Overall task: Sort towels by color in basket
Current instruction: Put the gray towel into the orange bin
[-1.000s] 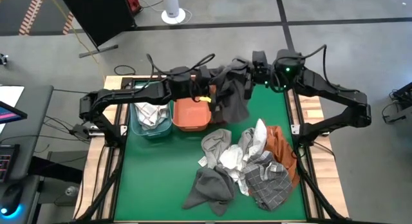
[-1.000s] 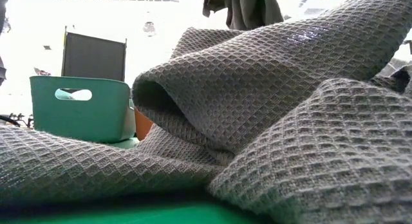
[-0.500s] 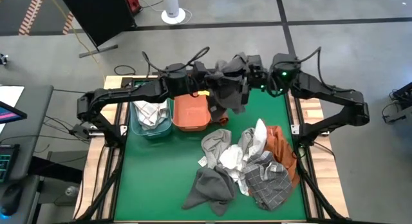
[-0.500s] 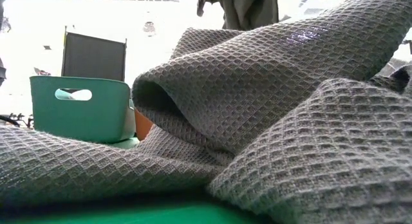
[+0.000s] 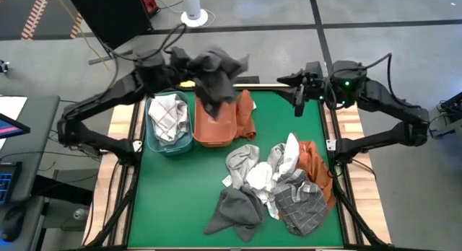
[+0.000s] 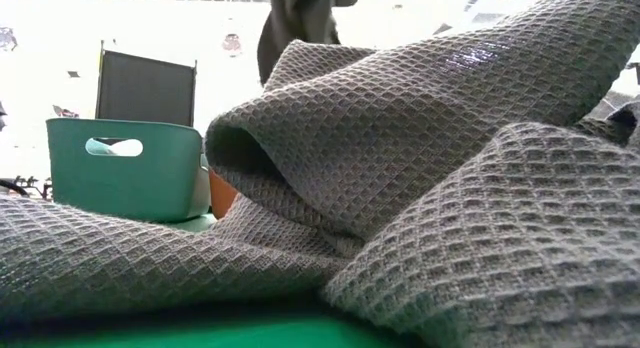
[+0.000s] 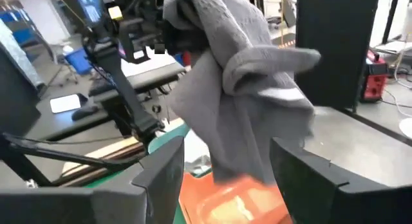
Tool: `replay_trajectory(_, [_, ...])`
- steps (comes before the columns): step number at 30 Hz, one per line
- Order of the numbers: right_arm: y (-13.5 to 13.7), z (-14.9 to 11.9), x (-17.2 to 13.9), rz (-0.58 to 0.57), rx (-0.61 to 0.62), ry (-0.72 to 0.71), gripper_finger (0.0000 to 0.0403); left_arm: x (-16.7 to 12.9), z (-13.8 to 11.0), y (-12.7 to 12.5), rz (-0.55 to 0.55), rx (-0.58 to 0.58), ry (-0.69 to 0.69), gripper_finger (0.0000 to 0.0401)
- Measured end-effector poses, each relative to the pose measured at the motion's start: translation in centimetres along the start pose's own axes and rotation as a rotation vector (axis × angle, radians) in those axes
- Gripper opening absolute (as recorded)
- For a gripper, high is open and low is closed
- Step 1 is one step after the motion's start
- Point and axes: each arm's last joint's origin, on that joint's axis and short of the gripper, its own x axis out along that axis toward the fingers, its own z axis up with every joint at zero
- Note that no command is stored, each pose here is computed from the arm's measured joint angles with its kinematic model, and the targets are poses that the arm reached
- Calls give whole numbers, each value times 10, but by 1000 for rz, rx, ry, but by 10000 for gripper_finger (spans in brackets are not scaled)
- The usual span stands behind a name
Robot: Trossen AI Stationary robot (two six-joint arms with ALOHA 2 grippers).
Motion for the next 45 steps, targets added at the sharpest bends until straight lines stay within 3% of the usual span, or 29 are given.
replay_trajectory(7, [0,-6,14,-14,-10,49,254,6,-14,3,15,-29,75,13])
replay_trajectory(16, [-7,-13,16,-74,23,116,253,27,-60,-11,-4,-103,33,12])
replay_trajectory(20, [-8,-11,6,-81,26,107,253,27,-88,-13,-1,-132,139,12])
replay_trajectory(25, [-9,-13,2,-92,31,127,253,19,-104,-16,-42,-181,315,12])
replay_trajectory(29, [-9,-14,5,-94,23,133,253,14,-124,-10,69,-183,496,12])
replay_trajectory(34, [-9,-18,16,-101,11,164,253,8,-135,3,197,-276,621,12])
replay_trajectory(38, [-9,-20,25,-105,6,182,253,17,-145,7,252,-310,648,12])
replay_trajectory(45, [-5,-23,31,-90,-3,194,253,59,-182,5,192,-335,709,12])
